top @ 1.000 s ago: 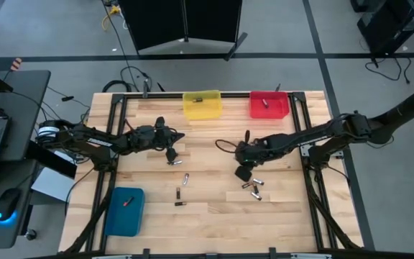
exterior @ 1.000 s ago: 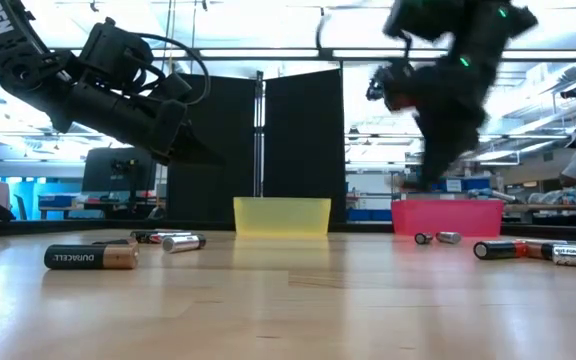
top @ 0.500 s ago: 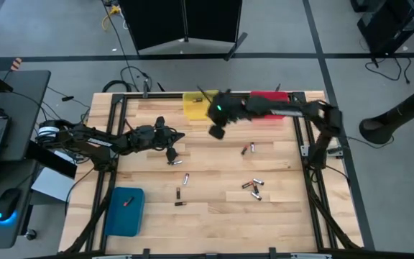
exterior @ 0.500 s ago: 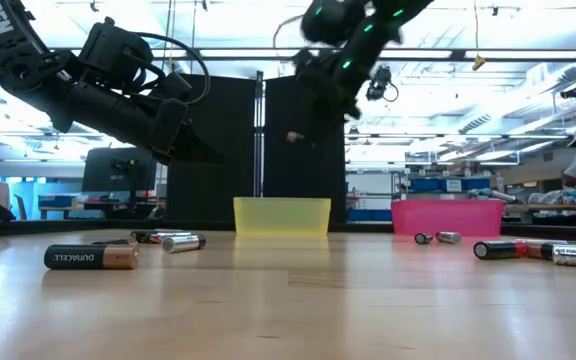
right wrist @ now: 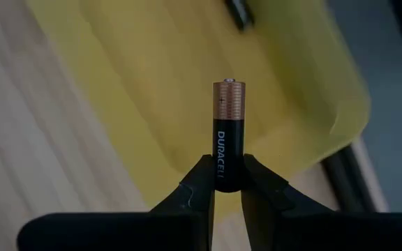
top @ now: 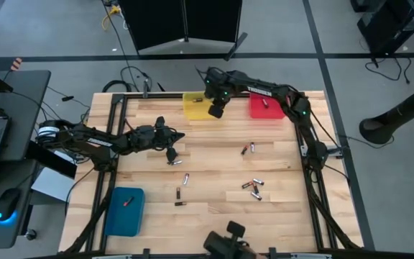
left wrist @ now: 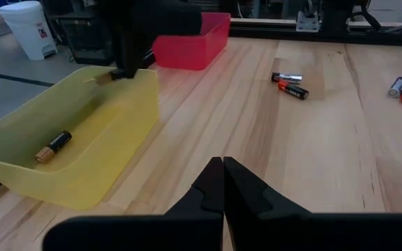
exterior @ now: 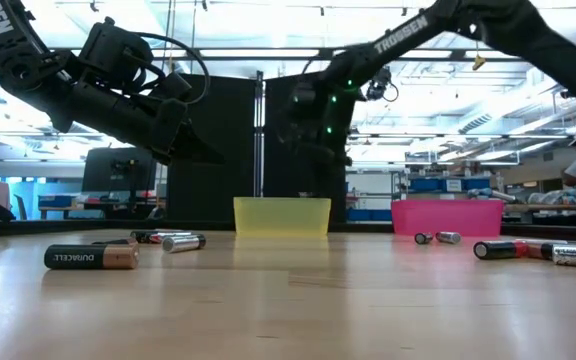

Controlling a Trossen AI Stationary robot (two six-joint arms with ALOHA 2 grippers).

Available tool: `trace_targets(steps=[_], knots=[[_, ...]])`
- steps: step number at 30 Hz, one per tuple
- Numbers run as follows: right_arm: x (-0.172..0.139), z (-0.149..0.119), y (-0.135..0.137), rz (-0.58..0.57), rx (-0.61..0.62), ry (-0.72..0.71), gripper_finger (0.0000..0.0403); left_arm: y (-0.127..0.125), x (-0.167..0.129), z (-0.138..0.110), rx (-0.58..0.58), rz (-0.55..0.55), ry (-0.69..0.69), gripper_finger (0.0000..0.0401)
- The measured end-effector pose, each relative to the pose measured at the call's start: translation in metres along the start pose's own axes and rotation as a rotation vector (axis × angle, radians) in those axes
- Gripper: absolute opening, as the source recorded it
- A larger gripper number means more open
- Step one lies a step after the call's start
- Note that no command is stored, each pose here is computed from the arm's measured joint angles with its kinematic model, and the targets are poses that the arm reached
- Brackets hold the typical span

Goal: Sort batteries
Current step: Put the black-brown battery into the yellow bin

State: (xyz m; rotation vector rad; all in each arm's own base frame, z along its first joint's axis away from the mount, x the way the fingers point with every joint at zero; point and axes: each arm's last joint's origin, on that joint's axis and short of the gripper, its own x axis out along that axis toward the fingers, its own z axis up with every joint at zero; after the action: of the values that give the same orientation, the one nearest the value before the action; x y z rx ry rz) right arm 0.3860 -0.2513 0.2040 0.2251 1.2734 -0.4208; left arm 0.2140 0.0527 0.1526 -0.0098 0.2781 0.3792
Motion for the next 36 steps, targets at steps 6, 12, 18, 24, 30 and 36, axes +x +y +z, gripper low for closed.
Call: trace_targets(steps=[6,12,18,24,30,36], knots=[[0.006,-0.003,0.001,0.005,0.050,0.040,0.0056,0.000,0.000,0.000,0.001,-0.001,0.001,0.0006],[-0.001,0.000,0.010,0.016,0.026,0.017,0.0056,0.000,0.000,0.000,0.002,-0.001,0.004,0.0006],[0.000,0.008,0.007,0.018,-0.069,-0.084,0.0056,0.000,0.000,0.000,0.001,-0.004,0.005,0.0006],[0.003,0.010,-0.006,0.064,-0.052,-0.129,0.0056,0.000,0.000,0.000,-0.001,-0.009,-0.003,0.0006],[0.028,0.009,-0.010,0.079,-0.063,-0.106,0.0056,0.000,0.000,0.000,-0.002,-0.009,-0.004,0.0006],[0.039,0.009,-0.014,0.083,-0.060,-0.113,0.0056,0.000,0.000,0.000,-0.002,-0.009,-0.003,0.0006]])
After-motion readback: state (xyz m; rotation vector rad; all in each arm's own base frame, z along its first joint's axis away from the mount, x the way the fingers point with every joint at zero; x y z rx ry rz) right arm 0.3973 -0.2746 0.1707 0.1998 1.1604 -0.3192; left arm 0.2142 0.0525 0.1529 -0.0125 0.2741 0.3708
